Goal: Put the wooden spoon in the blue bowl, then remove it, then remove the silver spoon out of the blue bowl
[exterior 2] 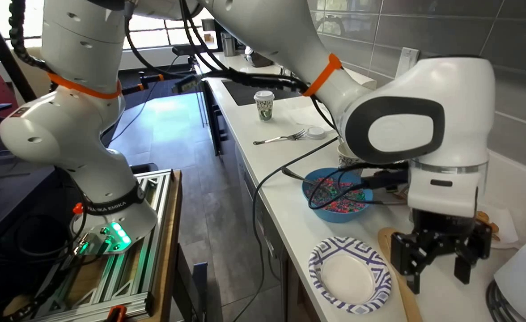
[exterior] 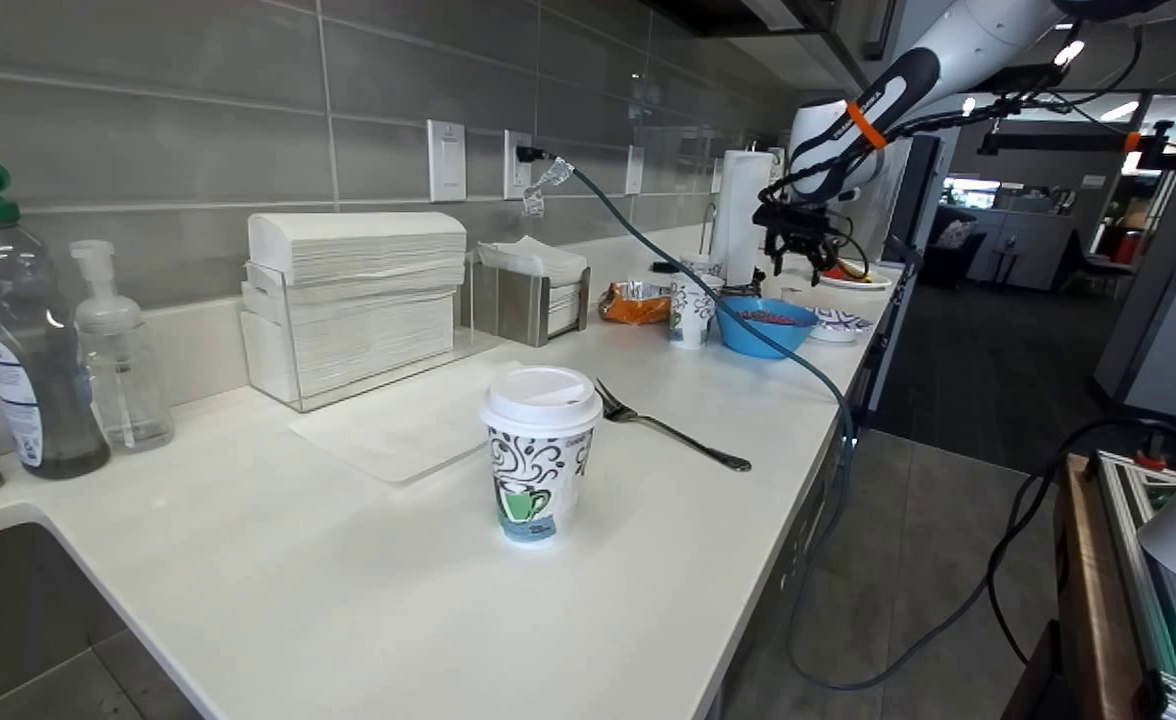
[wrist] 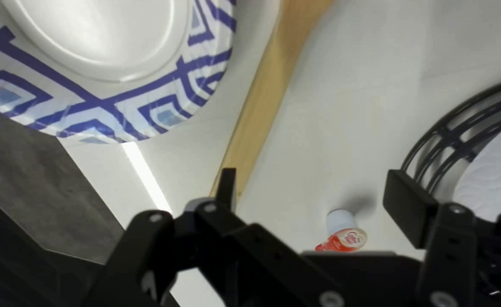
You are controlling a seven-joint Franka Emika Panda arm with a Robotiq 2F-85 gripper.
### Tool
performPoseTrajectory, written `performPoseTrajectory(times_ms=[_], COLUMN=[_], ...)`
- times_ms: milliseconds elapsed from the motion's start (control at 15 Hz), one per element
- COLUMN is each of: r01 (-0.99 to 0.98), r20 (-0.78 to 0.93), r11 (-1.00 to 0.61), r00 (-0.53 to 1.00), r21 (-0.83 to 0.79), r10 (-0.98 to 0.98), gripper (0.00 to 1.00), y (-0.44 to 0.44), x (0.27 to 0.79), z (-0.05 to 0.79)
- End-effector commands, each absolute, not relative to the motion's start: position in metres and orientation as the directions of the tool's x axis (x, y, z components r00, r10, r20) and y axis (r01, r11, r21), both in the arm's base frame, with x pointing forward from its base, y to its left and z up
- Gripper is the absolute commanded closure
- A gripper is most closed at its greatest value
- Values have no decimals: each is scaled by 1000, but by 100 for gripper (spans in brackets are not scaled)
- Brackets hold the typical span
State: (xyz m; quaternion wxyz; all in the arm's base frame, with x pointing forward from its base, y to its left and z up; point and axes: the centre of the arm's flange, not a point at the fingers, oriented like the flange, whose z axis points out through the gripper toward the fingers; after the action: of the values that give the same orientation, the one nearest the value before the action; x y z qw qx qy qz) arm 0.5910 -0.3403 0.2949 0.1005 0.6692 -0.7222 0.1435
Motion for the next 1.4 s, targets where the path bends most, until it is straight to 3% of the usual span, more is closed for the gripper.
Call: performPoseTrajectory(times_ms=[0,533,600,933,1333], r01=[-989,-879,-906,-878,-765], r20=[268,98,162,130,-98], r11=[-117,-460,-407,-460,-613], r00=[90,450,387,444,637], r21=[-87,-128,-116,-132,-198], r10=[-959,-887,-908,-886,-764], gripper=[0,0,0,0,0], y=[-289,-225,-237,-225,-166], x=[545,479,509,489,494], z=[341,409,396,409,360])
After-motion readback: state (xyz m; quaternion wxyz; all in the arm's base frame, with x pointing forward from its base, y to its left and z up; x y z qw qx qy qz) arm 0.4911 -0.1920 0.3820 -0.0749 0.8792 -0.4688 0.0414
